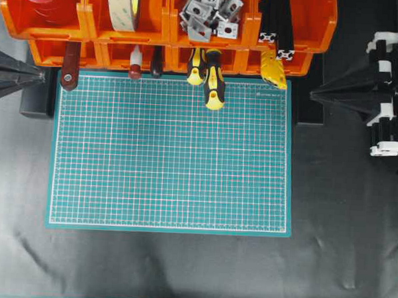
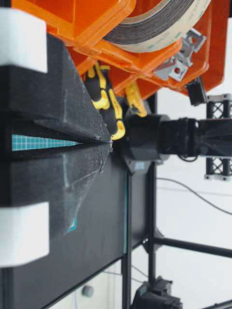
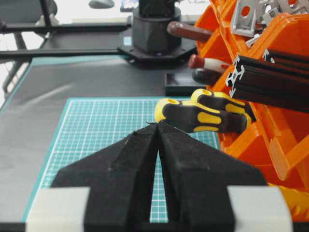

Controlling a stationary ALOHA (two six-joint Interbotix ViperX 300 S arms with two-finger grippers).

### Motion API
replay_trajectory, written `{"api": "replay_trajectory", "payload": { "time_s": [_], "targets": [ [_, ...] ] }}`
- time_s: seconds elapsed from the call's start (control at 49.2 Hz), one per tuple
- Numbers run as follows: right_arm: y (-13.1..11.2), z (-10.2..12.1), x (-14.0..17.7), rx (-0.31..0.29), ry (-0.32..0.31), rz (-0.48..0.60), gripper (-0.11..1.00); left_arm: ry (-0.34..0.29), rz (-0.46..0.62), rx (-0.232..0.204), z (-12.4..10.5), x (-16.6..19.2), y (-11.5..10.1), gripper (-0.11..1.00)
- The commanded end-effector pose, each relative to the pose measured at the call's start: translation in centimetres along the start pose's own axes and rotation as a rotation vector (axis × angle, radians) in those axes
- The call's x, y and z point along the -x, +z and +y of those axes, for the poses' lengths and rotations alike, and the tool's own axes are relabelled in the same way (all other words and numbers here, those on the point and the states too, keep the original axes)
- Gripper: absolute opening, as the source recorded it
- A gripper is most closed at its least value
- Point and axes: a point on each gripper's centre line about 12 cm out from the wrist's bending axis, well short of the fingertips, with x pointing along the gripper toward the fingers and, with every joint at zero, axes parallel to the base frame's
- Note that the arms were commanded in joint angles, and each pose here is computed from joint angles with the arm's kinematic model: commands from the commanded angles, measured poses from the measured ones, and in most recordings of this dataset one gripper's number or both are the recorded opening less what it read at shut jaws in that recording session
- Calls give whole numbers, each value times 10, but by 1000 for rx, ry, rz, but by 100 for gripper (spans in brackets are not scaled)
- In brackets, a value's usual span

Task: Pick scraper from container rack with left arm.
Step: 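Move the left gripper toward the brown-handled scraper in the orange rack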

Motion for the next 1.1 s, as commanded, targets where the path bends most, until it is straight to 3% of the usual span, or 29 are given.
{"api": "replay_trajectory", "payload": {
  "time_s": [0.0, 0.061, 0.183, 0.305, 0.427, 0.651, 0.773, 0.854, 0.956, 1.078],
  "targets": [
    [16, -1, -2, -19, -4, -46, 2, -23, 41, -24, -4, -6, 3, 6],
    [20, -1, -2, -48, -6, -57, 4, -27, 69, -26, -5, -7, 10, 9],
    [23, -2, -1, -140, -7, -57, 0, -45, 114, -63, -8, -10, 30, 0],
    [23, -1, 0, -184, -4, -37, 0, -63, 171, -141, -11, -11, 54, 0],
    [20, -1, 1, -191, -6, -8, 0, -82, 270, -224, -12, -13, 75, 0],
    [22, -1, 5, -192, -5, 6, 0, -155, 671, -310, -20, -22, 77, 0],
    [21, -1, 6, -200, -4, 18, 0, -175, 840, -403, -27, -31, 66, 0],
    [20, -1, 6, -200, -5, 24, 0, -126, 936, -503, -25, -38, 60, 0],
    [20, -1, 6, -203, -5, 27, 0, 17, 1017, -619, -22, -42, 59, 0],
    [20, -1, 6, -202, -5, 27, 0, 190, 1029, -672, -31, -42, 56, 0]
  ]
}}
